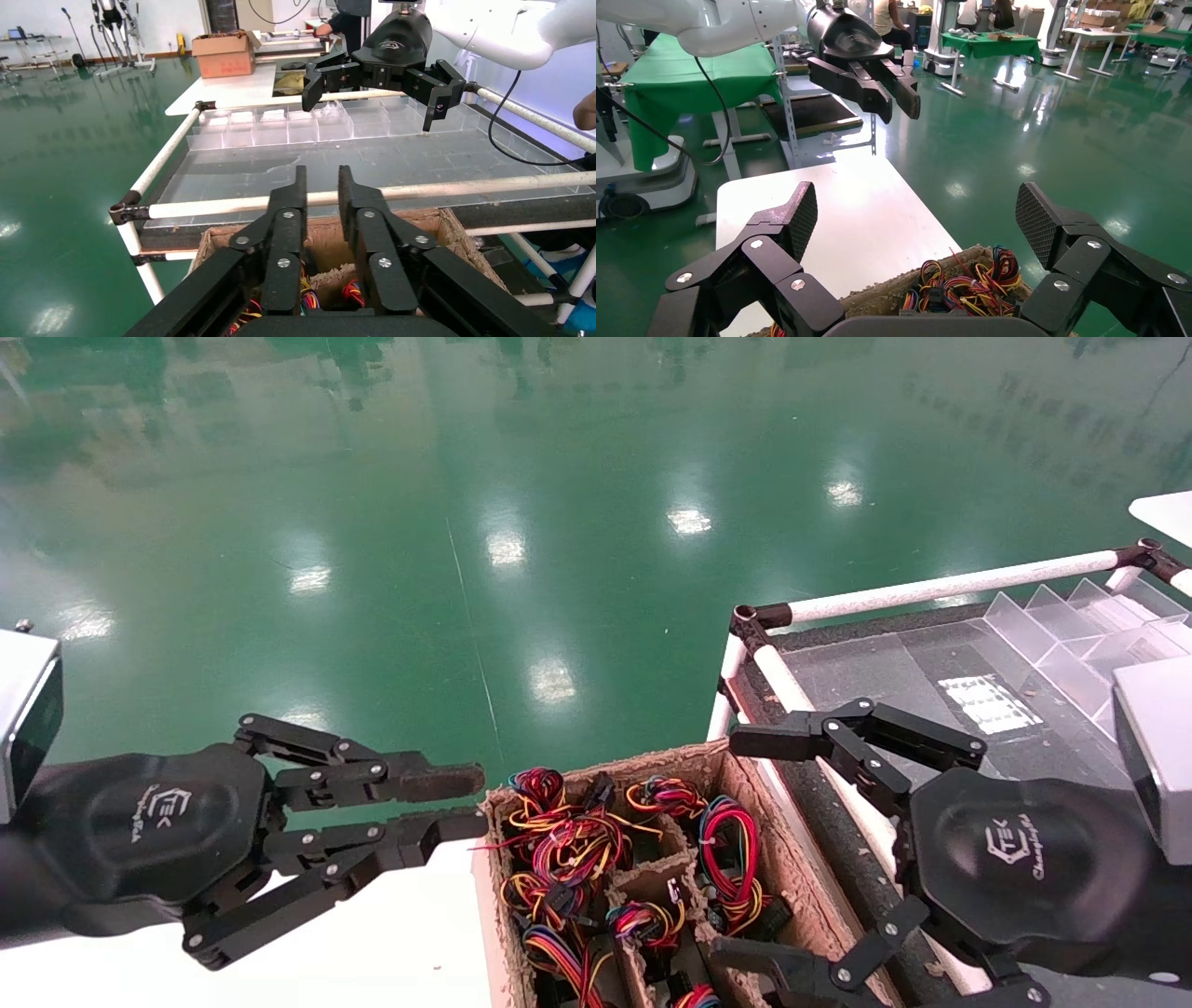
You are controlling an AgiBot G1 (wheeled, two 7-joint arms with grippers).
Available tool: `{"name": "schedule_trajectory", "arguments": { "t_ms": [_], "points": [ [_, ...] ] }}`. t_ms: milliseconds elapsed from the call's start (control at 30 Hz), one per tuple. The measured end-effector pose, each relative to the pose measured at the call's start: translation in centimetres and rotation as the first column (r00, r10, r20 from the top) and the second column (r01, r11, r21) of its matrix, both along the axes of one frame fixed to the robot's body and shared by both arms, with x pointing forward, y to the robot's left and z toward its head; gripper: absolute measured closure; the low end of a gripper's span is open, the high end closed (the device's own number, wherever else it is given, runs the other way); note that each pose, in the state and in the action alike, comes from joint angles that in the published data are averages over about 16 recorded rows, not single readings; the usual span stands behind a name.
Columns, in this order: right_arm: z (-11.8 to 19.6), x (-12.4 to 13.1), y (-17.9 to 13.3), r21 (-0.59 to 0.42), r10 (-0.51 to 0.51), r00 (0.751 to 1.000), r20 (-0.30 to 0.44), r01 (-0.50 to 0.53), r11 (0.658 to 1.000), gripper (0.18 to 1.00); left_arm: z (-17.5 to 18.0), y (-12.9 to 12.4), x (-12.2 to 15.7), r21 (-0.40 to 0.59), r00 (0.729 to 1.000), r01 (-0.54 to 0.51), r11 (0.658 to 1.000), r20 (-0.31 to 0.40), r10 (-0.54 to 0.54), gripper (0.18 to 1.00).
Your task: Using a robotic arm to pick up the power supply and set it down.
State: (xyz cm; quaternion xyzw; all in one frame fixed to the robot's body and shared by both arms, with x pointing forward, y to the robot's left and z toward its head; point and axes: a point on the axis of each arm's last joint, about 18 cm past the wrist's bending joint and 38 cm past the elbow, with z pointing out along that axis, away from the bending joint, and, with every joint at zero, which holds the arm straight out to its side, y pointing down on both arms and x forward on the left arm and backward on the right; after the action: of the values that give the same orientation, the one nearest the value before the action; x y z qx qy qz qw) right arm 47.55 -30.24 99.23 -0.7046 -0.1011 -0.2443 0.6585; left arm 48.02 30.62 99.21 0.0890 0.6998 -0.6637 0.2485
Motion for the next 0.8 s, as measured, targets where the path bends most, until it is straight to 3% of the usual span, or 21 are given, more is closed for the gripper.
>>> {"name": "schedule_trajectory", "arguments": {
  "t_ms": [400, 800],
  "points": [
    [0.0, 0.0, 0.0, 0.0, 0.0, 1.0, 0.0, 0.0, 1.0, 0.178, 0.0, 0.0, 0.0, 0.0, 1.0, 0.0, 1.0, 0.0, 0.0, 0.959],
    [-0.01, 0.01, -0.01, 0.0, 0.0, 1.0, 0.0, 0.0, 1.0, 0.178, 0.0, 0.0, 0.0, 0.0, 1.0, 0.0, 1.0, 0.0, 0.0, 0.97]
  ]
}}
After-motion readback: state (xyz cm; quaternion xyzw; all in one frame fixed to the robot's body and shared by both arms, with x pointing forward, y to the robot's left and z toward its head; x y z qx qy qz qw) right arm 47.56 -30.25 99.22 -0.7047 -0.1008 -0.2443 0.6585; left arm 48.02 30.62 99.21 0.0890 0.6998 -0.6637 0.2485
